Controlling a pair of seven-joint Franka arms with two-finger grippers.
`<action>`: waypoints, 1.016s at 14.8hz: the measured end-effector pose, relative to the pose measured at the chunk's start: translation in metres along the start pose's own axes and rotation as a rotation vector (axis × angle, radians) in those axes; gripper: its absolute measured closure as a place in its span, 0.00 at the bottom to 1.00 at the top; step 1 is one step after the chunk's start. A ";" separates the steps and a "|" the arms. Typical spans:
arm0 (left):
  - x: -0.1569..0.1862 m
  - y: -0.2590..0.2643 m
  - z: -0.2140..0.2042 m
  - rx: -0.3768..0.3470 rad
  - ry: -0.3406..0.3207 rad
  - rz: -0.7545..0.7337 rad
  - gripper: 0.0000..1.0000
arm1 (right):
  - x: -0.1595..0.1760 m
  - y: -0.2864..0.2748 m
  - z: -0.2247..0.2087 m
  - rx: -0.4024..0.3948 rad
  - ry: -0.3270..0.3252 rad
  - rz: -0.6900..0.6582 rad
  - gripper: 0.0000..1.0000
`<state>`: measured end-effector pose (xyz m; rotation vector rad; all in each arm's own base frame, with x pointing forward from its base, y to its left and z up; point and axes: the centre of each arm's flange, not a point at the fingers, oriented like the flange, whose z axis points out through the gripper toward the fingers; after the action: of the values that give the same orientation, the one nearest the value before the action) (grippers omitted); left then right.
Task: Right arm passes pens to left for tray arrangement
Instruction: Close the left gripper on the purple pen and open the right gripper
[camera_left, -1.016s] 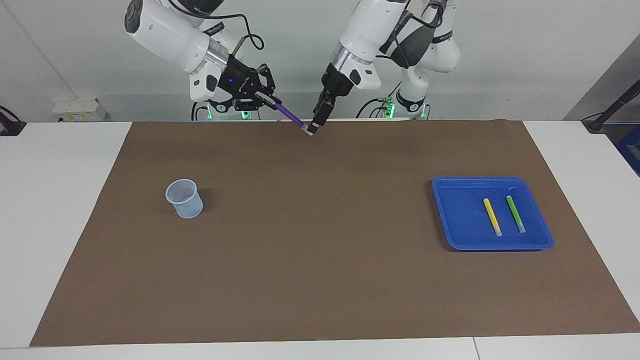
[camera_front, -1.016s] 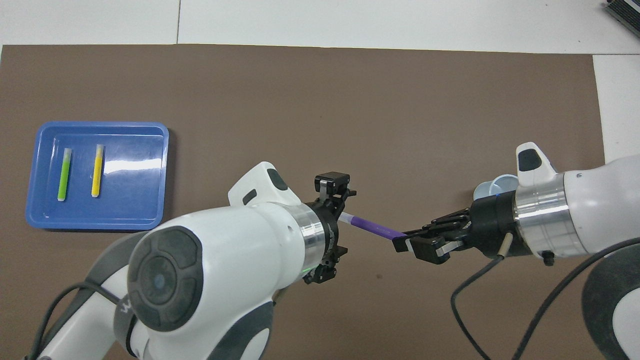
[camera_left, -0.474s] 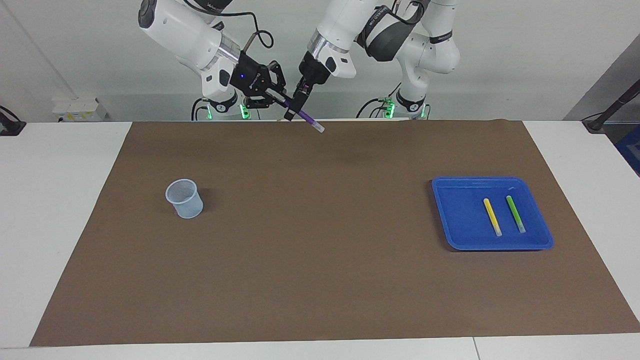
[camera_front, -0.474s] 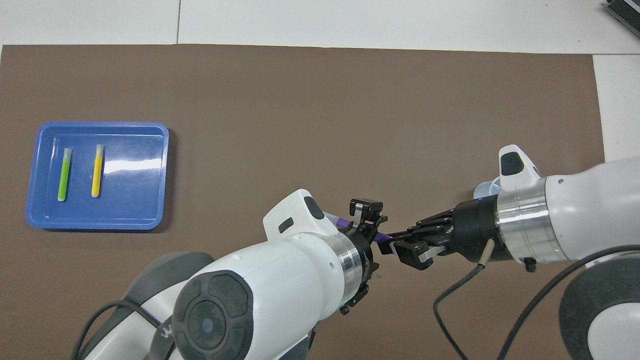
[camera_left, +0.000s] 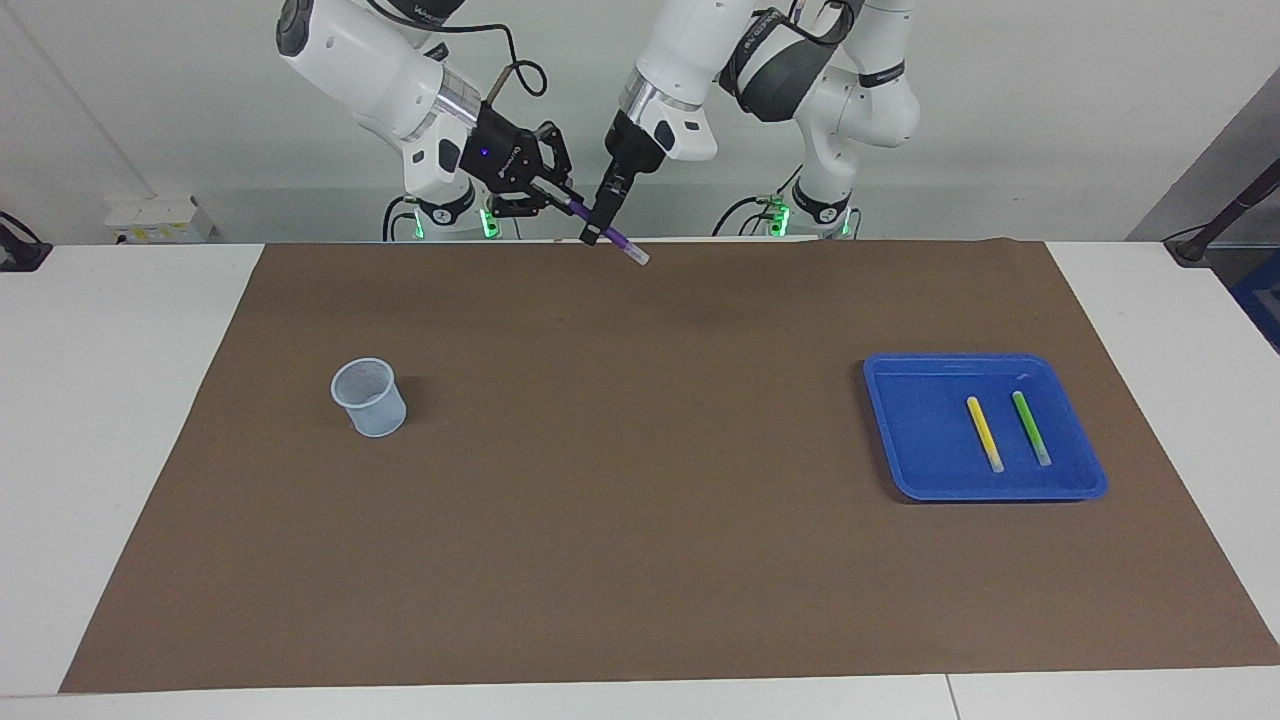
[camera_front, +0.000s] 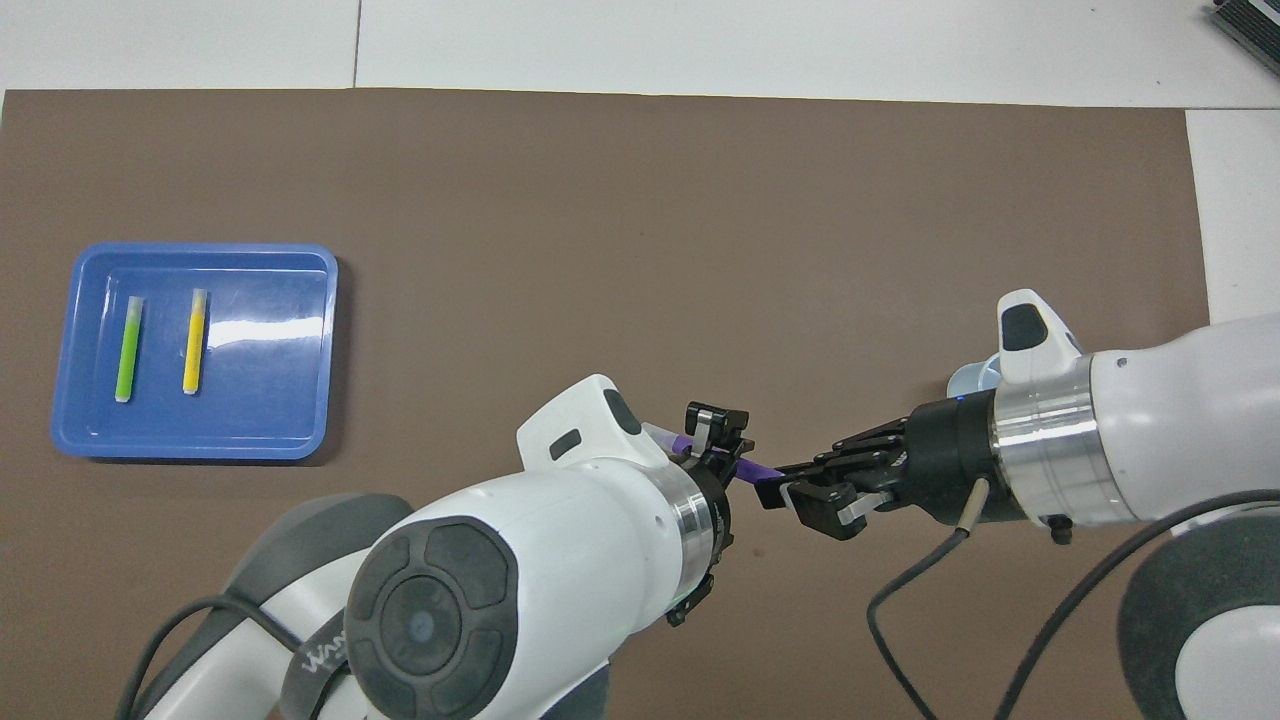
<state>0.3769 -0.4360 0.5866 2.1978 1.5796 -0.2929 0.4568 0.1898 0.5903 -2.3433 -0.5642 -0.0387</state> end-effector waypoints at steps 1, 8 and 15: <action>0.000 0.001 -0.003 0.003 0.001 0.002 0.20 | 0.000 0.000 0.000 0.000 0.000 0.000 0.83; 0.000 0.003 -0.007 0.002 0.002 0.006 0.40 | 0.000 0.000 0.001 0.000 -0.002 -0.001 0.83; 0.001 0.008 -0.011 -0.031 0.037 0.037 0.83 | -0.001 -0.005 0.007 0.006 -0.018 -0.008 0.83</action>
<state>0.3834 -0.4323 0.5981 2.2183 1.5506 -0.2163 0.4530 0.1969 0.5877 -2.3376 -0.5816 -0.0193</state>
